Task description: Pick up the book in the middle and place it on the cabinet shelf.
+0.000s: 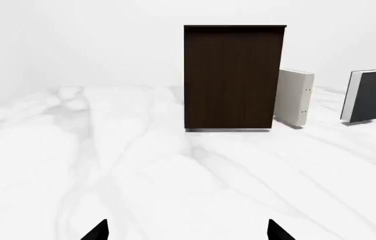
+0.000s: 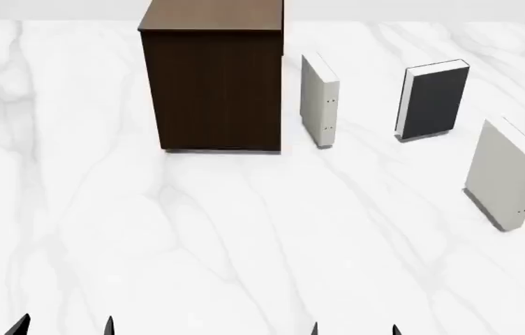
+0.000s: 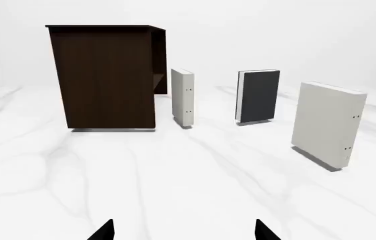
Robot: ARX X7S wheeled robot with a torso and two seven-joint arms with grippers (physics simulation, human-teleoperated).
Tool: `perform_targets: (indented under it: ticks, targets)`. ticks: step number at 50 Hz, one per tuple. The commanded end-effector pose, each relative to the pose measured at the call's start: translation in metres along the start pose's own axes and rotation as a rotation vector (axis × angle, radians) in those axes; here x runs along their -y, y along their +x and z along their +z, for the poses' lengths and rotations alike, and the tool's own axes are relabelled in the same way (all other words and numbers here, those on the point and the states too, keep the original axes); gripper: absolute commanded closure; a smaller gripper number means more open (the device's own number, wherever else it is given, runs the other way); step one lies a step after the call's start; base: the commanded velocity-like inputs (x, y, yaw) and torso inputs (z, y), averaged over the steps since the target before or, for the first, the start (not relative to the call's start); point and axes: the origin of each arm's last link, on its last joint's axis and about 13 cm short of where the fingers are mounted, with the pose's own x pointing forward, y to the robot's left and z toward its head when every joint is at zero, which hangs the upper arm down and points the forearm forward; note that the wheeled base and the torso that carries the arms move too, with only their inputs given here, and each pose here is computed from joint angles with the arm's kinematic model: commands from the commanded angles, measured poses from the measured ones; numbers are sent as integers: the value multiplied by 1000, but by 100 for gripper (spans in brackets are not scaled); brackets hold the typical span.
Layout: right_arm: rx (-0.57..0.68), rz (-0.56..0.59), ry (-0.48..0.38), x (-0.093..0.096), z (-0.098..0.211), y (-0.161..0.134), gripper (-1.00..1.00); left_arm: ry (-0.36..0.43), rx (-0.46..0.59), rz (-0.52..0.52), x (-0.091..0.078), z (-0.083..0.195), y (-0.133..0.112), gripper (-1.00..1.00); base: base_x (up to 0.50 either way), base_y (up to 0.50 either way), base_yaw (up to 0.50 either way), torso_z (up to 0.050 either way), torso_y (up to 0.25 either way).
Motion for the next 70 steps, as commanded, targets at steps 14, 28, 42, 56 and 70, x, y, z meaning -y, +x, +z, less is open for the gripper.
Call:
perform_targets:
  ticks: [14, 28, 42, 56, 70]
  targets:
    - [-4, 4, -16, -1, -1, 1, -100, -6, 0, 31, -1, 3, -1, -100, 0, 0, 0, 0, 0]
    - [177, -52, 15, -2, 55, -6, -100, 4, 162, -41, 7, 58, -21, -100, 0, 0, 0, 0, 0]
    - [356, -38, 8, -1, 120, -23, -100, 31, 363, -51, 9, 125, -39, -100, 0, 0, 0, 0, 0]
    - [389, -63, -45, -2, 137, -28, -100, 51, 421, -66, 11, 141, -48, -100, 0, 0, 0, 0, 0]
    - [373, -45, -54, -4, 135, -28, -100, 60, 415, -69, 11, 139, -48, -100, 500, 0, 0, 0, 0]
